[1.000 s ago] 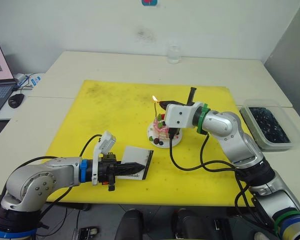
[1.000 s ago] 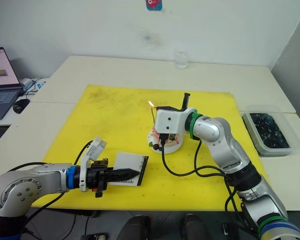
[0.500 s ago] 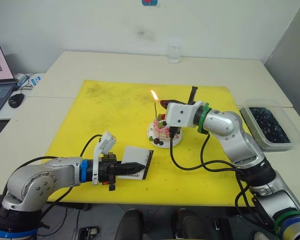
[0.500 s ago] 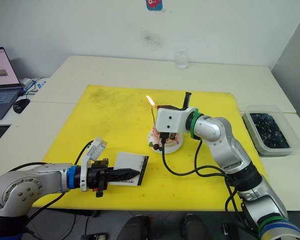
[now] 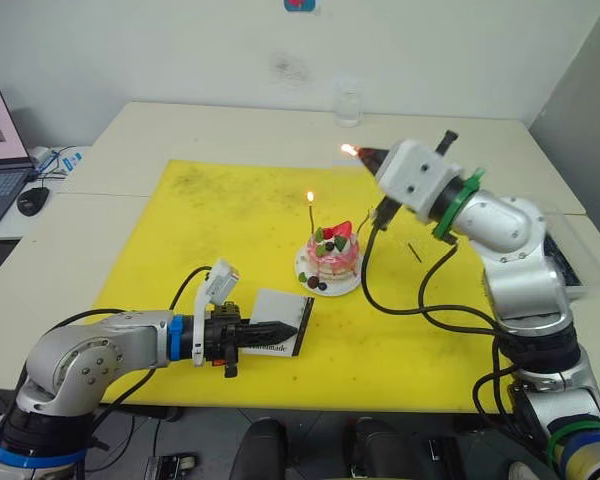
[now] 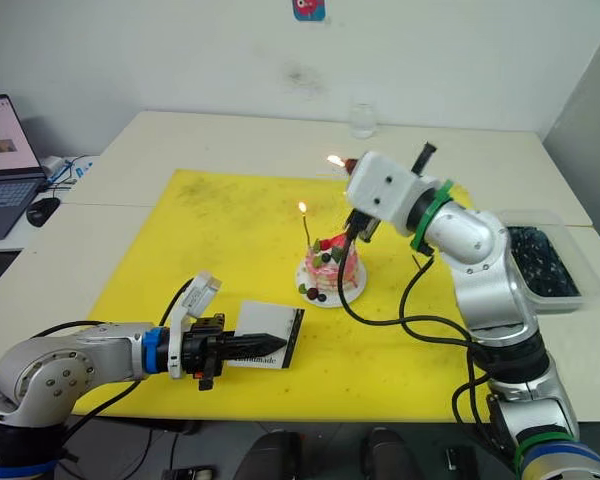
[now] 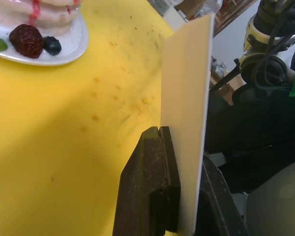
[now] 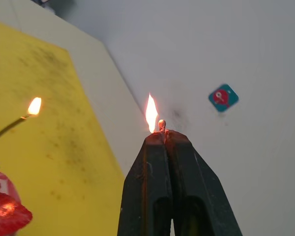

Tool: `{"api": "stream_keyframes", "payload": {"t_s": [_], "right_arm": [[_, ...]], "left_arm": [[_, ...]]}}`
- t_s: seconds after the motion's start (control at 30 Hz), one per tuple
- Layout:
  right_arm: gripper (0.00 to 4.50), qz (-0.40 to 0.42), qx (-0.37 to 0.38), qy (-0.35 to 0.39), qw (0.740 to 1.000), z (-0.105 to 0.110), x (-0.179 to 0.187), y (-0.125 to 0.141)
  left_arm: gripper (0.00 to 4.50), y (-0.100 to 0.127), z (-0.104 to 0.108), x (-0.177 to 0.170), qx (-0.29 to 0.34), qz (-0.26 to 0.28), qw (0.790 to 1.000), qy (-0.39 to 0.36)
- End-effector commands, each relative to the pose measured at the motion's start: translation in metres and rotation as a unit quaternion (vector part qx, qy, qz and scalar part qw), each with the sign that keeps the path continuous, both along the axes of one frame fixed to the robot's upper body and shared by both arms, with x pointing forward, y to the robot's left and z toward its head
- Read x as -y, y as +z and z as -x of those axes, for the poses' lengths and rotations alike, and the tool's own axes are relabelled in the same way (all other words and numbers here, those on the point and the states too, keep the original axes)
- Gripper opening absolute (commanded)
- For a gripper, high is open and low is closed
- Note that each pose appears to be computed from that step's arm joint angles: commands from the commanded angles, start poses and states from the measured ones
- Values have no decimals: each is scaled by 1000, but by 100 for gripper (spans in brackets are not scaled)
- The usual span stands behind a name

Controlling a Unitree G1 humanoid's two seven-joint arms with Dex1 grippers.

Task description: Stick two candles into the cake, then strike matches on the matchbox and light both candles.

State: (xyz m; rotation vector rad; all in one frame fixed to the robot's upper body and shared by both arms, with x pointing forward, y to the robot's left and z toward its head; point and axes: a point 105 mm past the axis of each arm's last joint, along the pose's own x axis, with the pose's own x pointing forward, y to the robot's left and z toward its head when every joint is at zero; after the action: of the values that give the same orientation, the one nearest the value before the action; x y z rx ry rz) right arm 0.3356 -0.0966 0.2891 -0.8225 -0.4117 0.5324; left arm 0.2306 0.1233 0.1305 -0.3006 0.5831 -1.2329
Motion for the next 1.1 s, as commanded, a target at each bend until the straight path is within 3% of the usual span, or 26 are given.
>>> {"api": "stream_keyframes", "payload": {"t_s": [0.03, 0.13, 0.3, 0.57, 0.7, 0.83, 1.1], "right_arm": [[3, -49, -3, -82, 995, 2, 52, 12], [3, -76, -24, -148, 986, 1, 95, 4], [3, -115, -62, -278, 952, 6, 181, -34], [3, -134, -161, -375, 903, 7, 244, -106], [3, -151, -171, -399, 888, 2, 254, -117], [89, -189, -167, -404, 879, -4, 257, -120], [378, -220, -119, -382, 889, -1, 250, -93]], "left_arm": [[0, 5, 2, 6, 8, 8, 1000, -15], [0, 5, 3, 9, 8, 12, 1000, -18], [0, 2, 7, 15, 2, 20, 1000, -21], [0, 2, 10, 20, 0, 26, 999, -21], [0, 2, 12, 21, -2, 27, 999, -21], [0, 2, 12, 21, -1, 26, 999, -20], [0, 2, 11, 20, 1, 24, 1000, -13]]}}
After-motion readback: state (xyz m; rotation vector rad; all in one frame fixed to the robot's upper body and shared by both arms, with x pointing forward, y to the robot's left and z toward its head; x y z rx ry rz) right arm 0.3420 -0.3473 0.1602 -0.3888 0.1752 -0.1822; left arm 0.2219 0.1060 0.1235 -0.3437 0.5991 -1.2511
